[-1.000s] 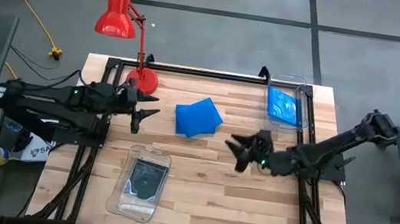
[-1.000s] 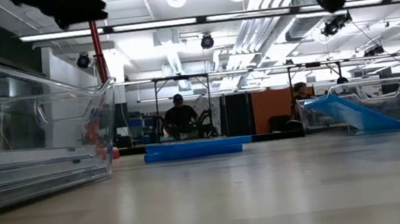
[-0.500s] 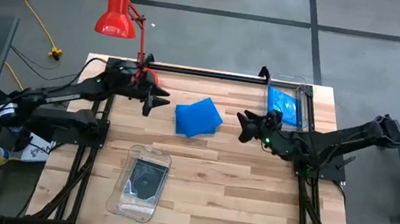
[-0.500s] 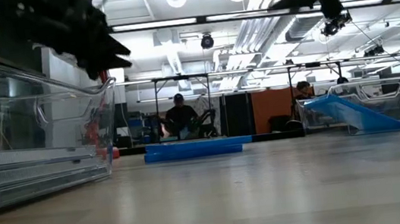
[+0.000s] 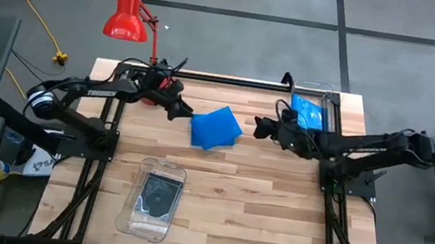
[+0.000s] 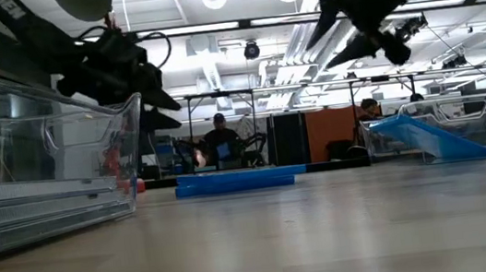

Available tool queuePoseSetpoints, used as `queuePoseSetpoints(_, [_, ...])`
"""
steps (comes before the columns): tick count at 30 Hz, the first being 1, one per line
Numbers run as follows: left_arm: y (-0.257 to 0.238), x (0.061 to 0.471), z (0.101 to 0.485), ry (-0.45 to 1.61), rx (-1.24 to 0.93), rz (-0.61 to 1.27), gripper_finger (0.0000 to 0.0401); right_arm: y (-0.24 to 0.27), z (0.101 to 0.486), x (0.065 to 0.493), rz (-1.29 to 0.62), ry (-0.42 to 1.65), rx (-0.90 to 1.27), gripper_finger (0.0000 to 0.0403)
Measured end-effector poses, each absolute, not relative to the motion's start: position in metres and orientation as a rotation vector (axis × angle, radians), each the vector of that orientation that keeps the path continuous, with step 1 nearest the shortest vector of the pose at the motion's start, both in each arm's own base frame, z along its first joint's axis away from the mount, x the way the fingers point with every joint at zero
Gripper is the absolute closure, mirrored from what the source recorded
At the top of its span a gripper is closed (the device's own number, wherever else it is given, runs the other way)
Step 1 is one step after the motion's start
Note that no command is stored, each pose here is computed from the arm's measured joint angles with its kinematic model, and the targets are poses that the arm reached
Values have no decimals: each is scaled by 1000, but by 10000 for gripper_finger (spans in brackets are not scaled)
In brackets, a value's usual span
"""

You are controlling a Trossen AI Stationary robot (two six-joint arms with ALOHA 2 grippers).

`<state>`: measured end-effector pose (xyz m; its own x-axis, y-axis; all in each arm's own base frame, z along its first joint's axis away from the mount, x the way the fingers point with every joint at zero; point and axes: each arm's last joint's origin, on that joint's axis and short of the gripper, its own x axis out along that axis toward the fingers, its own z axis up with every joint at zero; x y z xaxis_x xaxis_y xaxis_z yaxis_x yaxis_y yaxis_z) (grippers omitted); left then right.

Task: Pick & place jewel cases by type
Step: Put the blue cd case into the top transparent bin

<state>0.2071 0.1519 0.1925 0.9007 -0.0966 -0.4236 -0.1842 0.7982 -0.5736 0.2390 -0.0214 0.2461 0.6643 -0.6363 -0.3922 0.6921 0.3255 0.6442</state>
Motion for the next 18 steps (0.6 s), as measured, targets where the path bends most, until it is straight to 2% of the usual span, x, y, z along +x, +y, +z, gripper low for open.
queuePoseSetpoints(8, [167,225,202,445,-765,98,217,-52,229,245,-871,205,924,192])
queuePoseSetpoints(18, [173,239,220,492,-738,286,217,-73,212,250,-823,343,931,192])
